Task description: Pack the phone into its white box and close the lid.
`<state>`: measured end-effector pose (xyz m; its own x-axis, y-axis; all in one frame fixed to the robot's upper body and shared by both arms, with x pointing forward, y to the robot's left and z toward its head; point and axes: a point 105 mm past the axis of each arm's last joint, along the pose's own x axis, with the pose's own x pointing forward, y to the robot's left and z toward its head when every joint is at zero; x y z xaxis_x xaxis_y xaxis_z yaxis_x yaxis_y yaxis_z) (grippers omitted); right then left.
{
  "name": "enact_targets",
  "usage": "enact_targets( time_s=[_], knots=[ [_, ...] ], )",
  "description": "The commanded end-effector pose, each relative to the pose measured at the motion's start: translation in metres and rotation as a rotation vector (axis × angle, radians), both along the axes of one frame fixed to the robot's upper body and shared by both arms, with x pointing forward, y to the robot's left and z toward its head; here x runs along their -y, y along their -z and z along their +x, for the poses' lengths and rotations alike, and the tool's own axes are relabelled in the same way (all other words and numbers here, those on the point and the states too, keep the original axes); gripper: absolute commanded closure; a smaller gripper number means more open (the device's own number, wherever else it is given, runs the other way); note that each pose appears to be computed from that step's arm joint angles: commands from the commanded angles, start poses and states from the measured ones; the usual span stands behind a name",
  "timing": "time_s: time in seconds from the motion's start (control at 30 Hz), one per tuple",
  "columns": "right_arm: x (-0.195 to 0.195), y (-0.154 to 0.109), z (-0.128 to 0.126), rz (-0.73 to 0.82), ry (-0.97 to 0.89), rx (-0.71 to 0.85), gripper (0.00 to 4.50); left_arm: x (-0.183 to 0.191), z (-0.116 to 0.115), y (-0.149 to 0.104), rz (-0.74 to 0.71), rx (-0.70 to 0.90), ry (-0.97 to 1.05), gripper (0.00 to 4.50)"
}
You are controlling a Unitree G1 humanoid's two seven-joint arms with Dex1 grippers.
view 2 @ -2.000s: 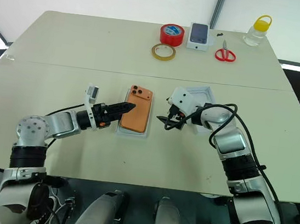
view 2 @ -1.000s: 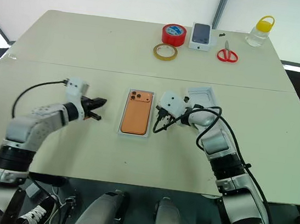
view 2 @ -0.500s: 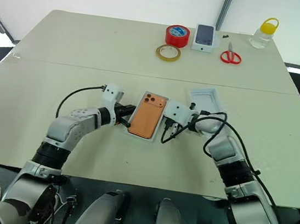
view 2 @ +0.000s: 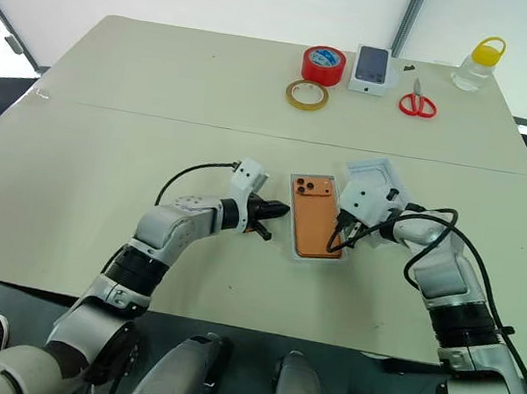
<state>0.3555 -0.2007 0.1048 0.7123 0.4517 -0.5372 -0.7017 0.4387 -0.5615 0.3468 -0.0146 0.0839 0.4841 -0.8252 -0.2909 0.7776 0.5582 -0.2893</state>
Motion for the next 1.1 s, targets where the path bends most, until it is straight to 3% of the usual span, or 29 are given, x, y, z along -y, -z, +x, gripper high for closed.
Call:
enact_targets(
  time_s=[0.03, 0.6, 1.1],
  knots=[
    [-0.021, -0.001, -0.010, 0.036, -0.087, -0.007, 4.46, 0.025, -0.004, -0.020, -0.048, 0.054, 0.092, 4.49],
    [-0.018, 0.005, -0.025, 0.009, -0.114, -0.065, 4.46, 0.015, -0.001, -0.013, -0.015, 0.075, 0.069, 4.49],
    [0.000, -0.001, -0.015, -0.058, -0.073, -0.015, 4.46, -0.005, 0.004, -0.014, -0.015, 0.091, 0.008, 4.49]
  ],
)
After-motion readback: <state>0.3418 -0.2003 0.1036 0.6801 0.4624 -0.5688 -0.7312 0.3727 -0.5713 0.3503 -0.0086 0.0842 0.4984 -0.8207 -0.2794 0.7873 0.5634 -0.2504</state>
